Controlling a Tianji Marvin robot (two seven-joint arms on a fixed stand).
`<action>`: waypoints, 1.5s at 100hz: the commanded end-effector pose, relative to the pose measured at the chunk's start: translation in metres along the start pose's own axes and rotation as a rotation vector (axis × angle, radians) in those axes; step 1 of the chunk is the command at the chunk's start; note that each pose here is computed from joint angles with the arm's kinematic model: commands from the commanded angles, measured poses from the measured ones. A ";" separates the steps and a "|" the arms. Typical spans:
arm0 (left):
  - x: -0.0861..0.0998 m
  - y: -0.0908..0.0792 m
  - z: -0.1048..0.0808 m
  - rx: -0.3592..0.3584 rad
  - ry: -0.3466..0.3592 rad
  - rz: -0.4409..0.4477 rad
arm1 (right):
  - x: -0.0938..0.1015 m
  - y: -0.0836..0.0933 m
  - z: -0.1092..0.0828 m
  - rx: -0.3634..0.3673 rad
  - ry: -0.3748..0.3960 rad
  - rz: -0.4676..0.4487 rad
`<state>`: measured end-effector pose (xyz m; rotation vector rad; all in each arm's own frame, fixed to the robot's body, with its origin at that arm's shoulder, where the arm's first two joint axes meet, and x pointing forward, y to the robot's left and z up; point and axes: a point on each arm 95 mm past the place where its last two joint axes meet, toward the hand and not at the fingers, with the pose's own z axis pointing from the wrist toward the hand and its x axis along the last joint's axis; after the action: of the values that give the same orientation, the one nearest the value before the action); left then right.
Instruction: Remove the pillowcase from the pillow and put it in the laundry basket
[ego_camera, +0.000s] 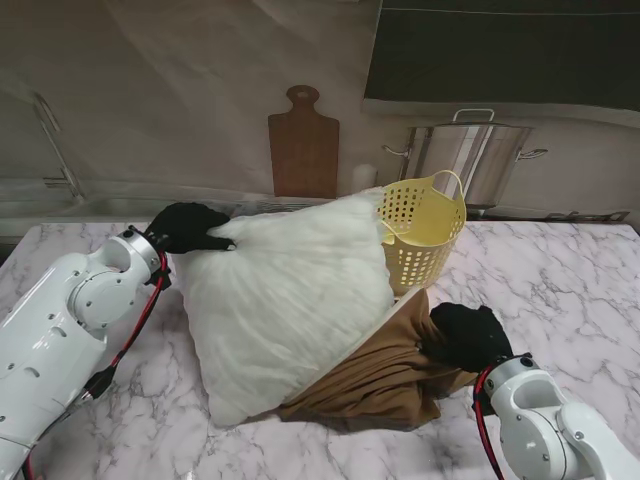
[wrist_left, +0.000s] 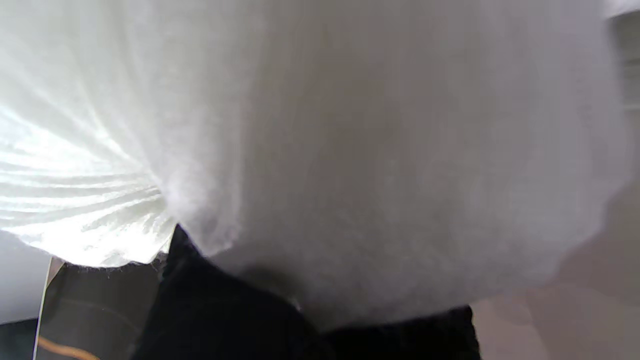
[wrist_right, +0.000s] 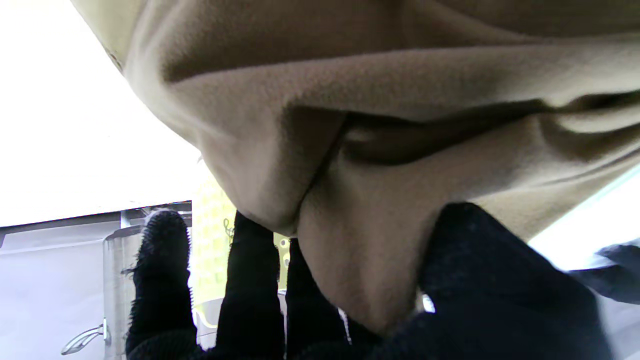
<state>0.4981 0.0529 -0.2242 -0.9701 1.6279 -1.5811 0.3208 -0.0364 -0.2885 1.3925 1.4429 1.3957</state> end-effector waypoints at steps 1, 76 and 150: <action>-0.014 0.007 -0.006 -0.055 -0.044 0.013 | 0.002 -0.006 -0.010 0.020 0.005 -0.017; -0.067 0.037 -0.039 -0.248 -0.258 0.044 | -0.048 0.023 -0.054 -0.249 -0.252 -0.139; -0.032 0.032 -0.028 -0.246 -0.199 0.172 | 0.050 0.009 0.024 -0.248 0.113 0.038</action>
<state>0.4871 0.1031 -0.2589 -1.0514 1.7385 -1.1337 0.3388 0.0122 -0.2649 1.1682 1.2369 1.6529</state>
